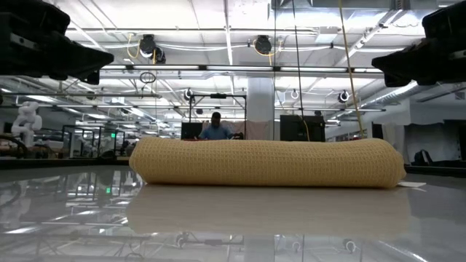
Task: Roll towel into tight, uniform cylinder
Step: Return to Home Position
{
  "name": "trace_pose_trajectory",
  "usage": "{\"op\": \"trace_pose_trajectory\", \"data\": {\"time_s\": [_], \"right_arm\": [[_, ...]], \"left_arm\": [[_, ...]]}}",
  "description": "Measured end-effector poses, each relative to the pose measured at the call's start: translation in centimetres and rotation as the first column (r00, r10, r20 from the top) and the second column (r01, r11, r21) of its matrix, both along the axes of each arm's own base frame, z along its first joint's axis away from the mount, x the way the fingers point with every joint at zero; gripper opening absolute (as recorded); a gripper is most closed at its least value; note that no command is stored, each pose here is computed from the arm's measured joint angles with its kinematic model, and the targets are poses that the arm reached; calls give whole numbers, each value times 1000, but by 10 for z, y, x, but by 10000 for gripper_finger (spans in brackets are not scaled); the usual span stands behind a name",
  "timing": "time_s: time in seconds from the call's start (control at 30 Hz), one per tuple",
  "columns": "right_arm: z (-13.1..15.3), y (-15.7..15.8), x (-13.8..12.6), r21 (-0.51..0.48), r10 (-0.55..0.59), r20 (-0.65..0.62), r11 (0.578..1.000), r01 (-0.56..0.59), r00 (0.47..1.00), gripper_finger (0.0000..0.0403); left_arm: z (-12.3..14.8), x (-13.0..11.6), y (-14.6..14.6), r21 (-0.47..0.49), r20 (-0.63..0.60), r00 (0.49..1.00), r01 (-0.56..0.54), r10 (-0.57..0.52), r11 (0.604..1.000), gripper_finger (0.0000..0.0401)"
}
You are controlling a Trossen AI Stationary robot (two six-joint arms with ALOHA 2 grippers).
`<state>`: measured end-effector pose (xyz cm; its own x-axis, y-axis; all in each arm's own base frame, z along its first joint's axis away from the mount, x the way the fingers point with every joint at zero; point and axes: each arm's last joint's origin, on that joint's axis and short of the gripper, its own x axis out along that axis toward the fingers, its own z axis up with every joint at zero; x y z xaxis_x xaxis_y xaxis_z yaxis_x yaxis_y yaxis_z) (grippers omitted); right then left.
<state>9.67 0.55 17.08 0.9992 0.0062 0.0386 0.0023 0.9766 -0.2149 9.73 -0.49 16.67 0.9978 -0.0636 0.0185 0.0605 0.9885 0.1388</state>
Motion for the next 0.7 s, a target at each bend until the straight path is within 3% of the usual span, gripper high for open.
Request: {"op": "trace_pose_trajectory", "data": {"time_s": [0.33, 0.7], "right_arm": [[0, 0, 0, 86, 0, 0, 996, 0, 1000, 2], [0, 0, 0, 77, -1, 0, 997, 1, 1000, 2]], "left_arm": [[0, 0, 0, -104, -7, 1000, 23, -24, 994, 2], [0, 0, 0, -105, -10, 1000, 22, -24, 994, 2]]}}
